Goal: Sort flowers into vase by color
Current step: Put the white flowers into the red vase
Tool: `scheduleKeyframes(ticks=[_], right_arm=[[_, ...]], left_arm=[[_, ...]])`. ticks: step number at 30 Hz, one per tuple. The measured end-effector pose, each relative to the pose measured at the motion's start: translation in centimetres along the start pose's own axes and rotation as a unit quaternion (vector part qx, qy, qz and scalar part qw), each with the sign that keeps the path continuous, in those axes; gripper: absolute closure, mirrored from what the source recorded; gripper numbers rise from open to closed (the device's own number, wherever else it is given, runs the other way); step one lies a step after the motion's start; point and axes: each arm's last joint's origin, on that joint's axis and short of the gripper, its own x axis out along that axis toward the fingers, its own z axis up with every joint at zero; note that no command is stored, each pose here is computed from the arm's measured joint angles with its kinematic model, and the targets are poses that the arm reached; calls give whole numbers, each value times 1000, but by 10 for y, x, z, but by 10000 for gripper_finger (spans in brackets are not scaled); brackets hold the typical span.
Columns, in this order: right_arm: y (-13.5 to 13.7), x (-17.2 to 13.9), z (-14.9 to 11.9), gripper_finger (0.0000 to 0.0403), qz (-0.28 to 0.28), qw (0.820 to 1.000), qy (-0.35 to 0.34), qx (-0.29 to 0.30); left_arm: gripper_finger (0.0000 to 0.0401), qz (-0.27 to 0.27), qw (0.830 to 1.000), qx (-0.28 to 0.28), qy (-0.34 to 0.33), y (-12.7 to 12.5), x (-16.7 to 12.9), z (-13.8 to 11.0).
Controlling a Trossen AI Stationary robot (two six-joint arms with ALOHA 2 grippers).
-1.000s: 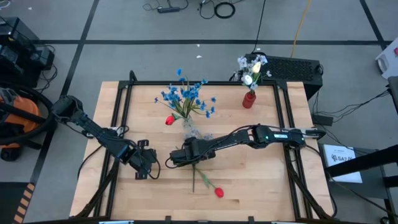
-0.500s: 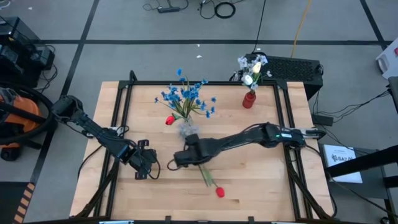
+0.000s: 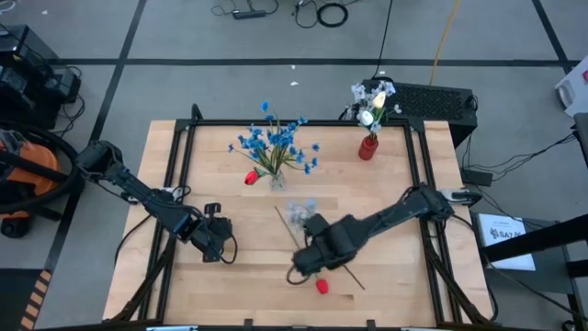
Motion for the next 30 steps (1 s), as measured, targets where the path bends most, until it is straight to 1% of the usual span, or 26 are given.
scheduleKeyframes(ticks=[3, 5, 6, 7, 9, 12, 13, 15, 17, 18, 20, 25, 27, 30], right_arm=[[-12, 5, -20, 399, -29, 999, 8, 32], [-27, 8, -34, 400, -45, 997, -7, 56], [-37, 10, -40, 400, -42, 996, -23, 73], [-47, 11, -46, 400, -28, 994, -48, 91], [-70, 15, -54, 401, 25, 986, -109, 125], [-104, 26, -59, 402, 132, 959, -197, 156], [-115, 33, -59, 402, 162, 947, -229, 154], [-135, 44, -53, 402, 205, 919, -308, 140], [-153, 51, -46, 402, 224, 884, -394, 116], [-162, 54, -43, 402, 224, 866, -434, 105], [-181, 60, -39, 402, 216, 838, -493, 88], [-233, 75, -33, 403, 194, 783, -587, 73], [-252, 77, -31, 403, 192, 750, -629, 65], [-277, 73, -28, 403, 177, 685, -706, 34]], left_arm=[[263, 3, 1000, -1, -3, 0, 0, 1], [263, 1, 1000, -5, -7, 1, 0, 2], [263, 0, 1000, -8, -10, 1, 1, 3], [263, 2, 1000, -10, -12, 1, 1, 3], [263, 5, 1000, -15, -15, 3, 1, 5], [263, 4, 999, -23, -32, 4, 2, 10], [263, 4, 999, -21, -39, 5, 2, 12], [263, 9, 998, -13, -56, 7, 3, 16], [263, 15, 997, -12, -73, 10, 3, 21], [263, 18, 997, -18, -78, 13, 4, 24], [263, 25, 996, -37, -83, 19, 5, 28], [263, 50, 991, -84, -91, 37, 9, 37], [263, 62, 989, -99, -96, 44, 10, 39], [263, 79, 984, -119, -103, 52, 11, 43]])
